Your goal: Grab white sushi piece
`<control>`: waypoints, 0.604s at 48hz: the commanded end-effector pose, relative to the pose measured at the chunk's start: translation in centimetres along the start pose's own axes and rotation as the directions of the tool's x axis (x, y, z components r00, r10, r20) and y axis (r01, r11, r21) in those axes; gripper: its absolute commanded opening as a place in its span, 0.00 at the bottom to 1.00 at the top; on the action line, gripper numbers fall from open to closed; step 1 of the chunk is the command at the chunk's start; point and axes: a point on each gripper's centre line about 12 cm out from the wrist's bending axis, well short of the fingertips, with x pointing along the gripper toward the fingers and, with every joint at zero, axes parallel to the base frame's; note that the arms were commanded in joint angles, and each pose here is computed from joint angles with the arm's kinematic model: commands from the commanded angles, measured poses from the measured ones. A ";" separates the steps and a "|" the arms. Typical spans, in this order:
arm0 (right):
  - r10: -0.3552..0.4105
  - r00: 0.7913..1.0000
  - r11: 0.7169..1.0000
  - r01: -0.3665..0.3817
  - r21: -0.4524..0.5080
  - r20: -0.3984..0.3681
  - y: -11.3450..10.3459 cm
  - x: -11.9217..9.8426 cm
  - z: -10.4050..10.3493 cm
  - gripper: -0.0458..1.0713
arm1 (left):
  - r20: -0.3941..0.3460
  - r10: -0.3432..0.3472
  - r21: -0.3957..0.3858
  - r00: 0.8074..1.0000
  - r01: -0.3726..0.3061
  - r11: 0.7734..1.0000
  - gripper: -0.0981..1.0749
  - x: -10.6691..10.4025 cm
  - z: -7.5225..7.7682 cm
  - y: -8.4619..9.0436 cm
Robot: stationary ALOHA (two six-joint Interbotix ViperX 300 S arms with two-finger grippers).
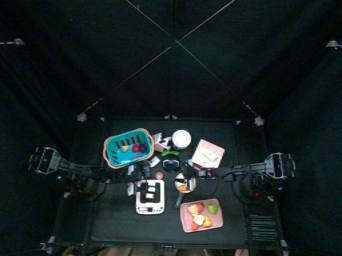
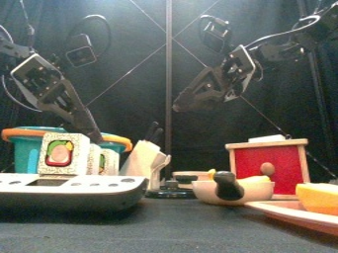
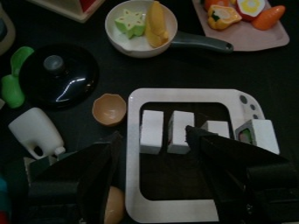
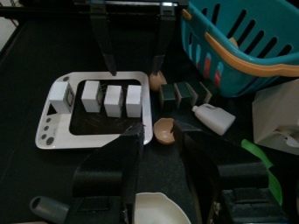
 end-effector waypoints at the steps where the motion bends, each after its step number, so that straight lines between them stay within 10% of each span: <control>1: -0.001 0.999 1.000 0.001 -0.005 0.046 0.0 -0.5 1.3 0.69 | 0.016 0.017 0.005 1.000 -0.017 1.000 0.89 0.4 0.7 0.5; 29: 0.003 1.000 1.000 -0.003 -0.008 0.024 0.1 -0.1 0.6 0.69 | -0.056 0.032 0.028 0.998 -0.031 0.999 0.88 2.3 -0.6 0.9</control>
